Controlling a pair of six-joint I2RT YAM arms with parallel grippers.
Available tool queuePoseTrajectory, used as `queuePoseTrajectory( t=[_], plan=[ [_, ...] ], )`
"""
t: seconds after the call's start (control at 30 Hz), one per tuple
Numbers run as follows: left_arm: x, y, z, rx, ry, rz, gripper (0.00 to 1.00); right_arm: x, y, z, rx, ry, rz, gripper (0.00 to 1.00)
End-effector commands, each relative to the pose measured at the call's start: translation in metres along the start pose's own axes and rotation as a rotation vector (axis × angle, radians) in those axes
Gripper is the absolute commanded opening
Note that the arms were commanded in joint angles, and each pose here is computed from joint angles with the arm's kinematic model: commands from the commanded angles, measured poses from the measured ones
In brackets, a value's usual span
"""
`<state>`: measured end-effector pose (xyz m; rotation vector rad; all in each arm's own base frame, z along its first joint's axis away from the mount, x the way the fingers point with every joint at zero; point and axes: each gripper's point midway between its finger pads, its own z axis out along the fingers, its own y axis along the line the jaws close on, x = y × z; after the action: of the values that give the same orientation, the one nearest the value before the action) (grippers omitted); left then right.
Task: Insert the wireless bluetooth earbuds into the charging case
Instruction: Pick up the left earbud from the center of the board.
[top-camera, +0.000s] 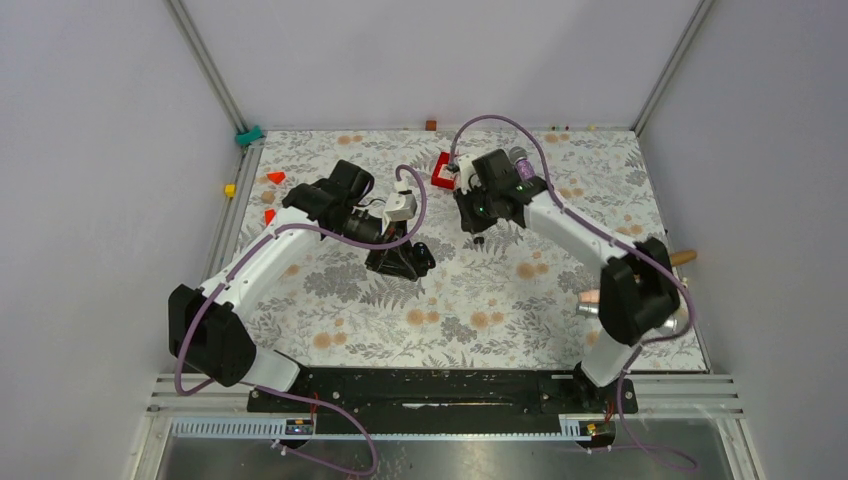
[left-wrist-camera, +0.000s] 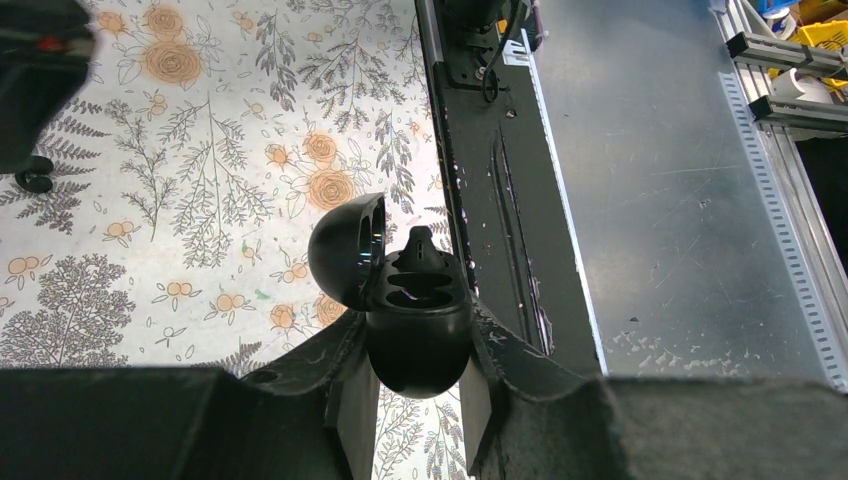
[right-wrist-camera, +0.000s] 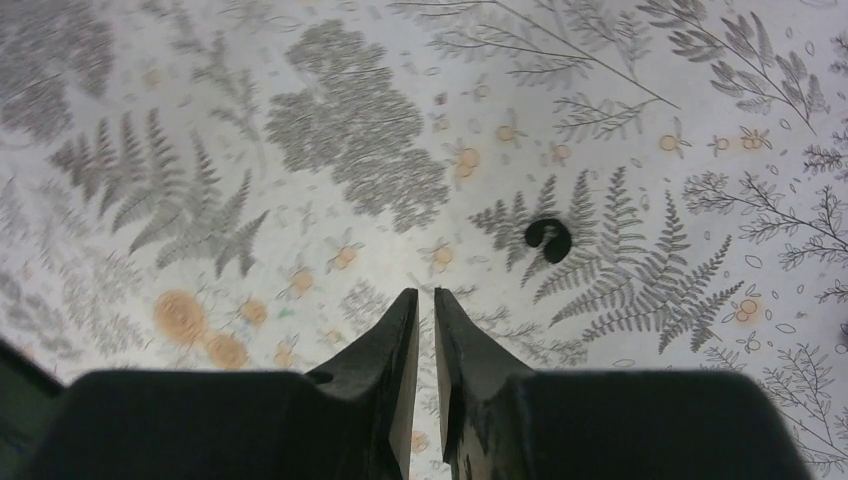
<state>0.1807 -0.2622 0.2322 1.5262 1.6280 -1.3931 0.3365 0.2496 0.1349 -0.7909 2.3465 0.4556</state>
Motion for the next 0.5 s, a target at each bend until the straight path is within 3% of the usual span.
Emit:
queuePoseTrajectory(
  t=[0.0, 0.2, 0.47],
  plan=[
    [-0.012, -0.011, -0.003, 0.005, -0.03, 0.065, 0.0, 0.014, -0.043, 0.015, 0.075, 0.174, 0.141, 0.17],
    [-0.013, -0.012, -0.004, 0.005, -0.033, 0.07, 0.0, 0.032, -0.087, 0.033, 0.125, 0.302, 0.256, 0.19],
    [-0.012, -0.01, -0.003, 0.007, -0.031, 0.064, 0.0, 0.056, -0.098, 0.048, 0.18, 0.383, 0.277, 0.22]
  ],
)
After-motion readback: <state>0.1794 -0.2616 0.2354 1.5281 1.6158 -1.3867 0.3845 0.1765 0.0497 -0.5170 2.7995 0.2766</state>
